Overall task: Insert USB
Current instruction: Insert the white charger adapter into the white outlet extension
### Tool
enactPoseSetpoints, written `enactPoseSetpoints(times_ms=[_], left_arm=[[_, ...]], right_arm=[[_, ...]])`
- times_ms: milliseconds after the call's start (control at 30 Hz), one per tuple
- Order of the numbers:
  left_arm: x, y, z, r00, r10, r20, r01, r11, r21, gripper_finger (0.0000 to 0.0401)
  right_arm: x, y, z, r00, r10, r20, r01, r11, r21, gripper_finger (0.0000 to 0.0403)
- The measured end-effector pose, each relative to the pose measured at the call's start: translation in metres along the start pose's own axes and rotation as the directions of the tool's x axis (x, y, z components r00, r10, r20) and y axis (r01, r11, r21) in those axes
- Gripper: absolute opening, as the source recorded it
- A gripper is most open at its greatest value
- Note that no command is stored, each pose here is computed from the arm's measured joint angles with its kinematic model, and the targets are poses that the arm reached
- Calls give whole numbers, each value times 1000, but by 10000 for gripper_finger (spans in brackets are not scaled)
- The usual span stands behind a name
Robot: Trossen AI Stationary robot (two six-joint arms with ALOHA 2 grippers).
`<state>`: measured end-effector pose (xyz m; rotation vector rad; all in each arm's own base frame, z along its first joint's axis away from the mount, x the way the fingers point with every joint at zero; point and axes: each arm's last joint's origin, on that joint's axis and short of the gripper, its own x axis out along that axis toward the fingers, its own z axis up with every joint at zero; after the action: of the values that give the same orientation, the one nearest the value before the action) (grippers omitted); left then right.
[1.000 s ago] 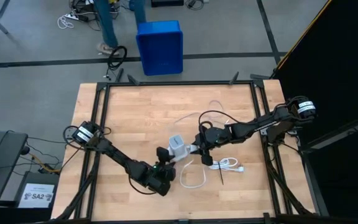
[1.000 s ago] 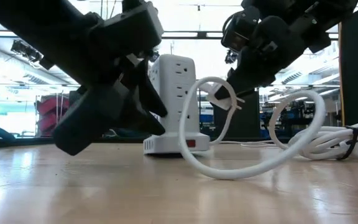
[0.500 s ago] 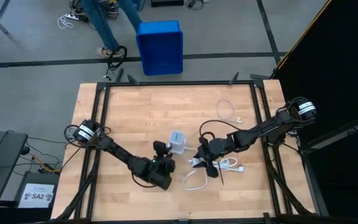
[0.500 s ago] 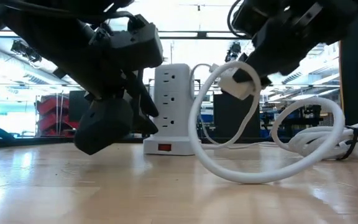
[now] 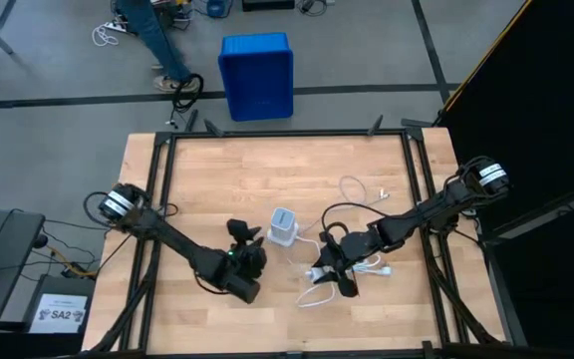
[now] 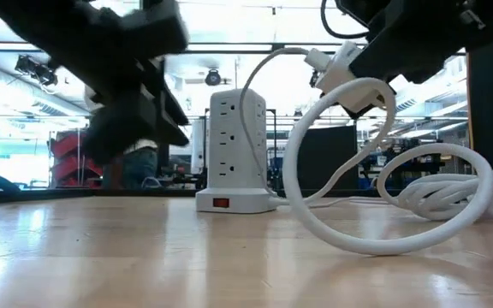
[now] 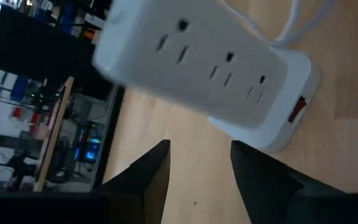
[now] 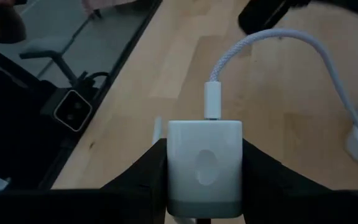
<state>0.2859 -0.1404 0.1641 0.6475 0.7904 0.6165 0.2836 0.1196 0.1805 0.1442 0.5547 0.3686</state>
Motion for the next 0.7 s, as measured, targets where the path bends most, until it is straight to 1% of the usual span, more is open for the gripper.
enactPoseSetpoints(times_ms=[67, 200, 267, 367, 467, 567, 633, 700], left_arm=[[-7, 6, -6, 1000, -4, 28, 5, 999, -47, 156], [-19, 19, -17, 994, -17, 107, 35, 985, -168, 156], [-21, 24, -22, 988, -34, 152, 68, 972, -224, 156], [-22, 28, -31, 965, -102, 241, 173, 941, -291, 156], [-22, 29, -39, 918, -160, 364, 288, 899, -329, 156], [-23, 30, -44, 846, -192, 498, 391, 858, -333, 156], [-25, 31, -44, 791, -211, 574, 445, 842, -305, 156], [-27, 33, -41, 753, -200, 627, 464, 836, -292, 156]], right_arm=[[0, 4, 3, 999, 13, 38, -11, 999, -34, 113], [-1, 8, 12, 990, 20, 140, 0, 990, -144, 113], [-2, 5, 17, 980, -24, 197, 61, 982, -181, 113], [-8, -2, 25, 960, -118, 253, 170, 966, -195, 113], [-18, -10, 34, 942, -164, 294, 223, 958, -181, 113], [-25, -15, 42, 922, -176, 344, 251, 950, -186, 113], [-28, -19, 49, 900, -184, 396, 279, 940, -196, 113], [-31, -25, 55, 869, -207, 450, 317, 930, -184, 113]])
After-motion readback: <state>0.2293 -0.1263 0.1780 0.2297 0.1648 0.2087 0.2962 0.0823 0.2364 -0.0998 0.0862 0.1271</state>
